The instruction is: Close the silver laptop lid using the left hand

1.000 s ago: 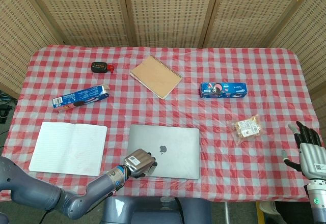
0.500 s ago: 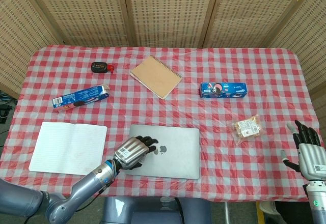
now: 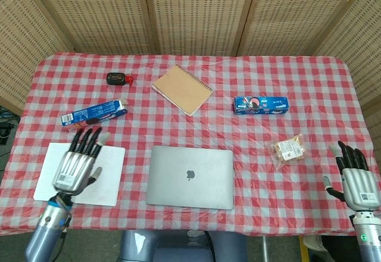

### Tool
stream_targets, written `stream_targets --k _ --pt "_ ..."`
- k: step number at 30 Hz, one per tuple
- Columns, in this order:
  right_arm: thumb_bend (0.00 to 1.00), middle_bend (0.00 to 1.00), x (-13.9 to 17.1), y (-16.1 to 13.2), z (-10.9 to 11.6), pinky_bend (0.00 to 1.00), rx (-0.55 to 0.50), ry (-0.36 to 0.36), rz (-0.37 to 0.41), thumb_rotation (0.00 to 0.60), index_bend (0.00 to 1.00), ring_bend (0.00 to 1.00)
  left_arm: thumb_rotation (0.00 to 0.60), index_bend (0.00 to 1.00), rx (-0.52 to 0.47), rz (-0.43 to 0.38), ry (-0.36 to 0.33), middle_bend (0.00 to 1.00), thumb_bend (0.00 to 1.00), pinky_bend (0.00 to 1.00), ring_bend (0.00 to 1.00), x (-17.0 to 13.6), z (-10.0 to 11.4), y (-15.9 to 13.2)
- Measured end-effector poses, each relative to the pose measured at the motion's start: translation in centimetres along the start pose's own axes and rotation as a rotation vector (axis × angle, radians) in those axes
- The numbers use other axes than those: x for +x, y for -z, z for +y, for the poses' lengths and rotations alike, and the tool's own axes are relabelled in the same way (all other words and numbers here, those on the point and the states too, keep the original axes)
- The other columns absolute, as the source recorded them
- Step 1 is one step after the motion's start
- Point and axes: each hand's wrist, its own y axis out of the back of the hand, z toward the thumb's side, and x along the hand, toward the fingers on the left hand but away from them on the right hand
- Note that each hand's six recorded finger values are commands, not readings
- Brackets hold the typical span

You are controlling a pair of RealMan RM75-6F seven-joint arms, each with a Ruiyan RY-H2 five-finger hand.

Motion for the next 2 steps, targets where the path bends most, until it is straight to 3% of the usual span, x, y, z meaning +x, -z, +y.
stream_targets --k 2 --pt "0.59 0.0 0.0 -0.11 -0.06 0.0 0.007 0.003 0.003 0.6 0.0 0.0 0.6 0.0 0.029 0.033 -0.008 0.0 0.3 0.0 0.0 -1.75 -0.4 1.74"
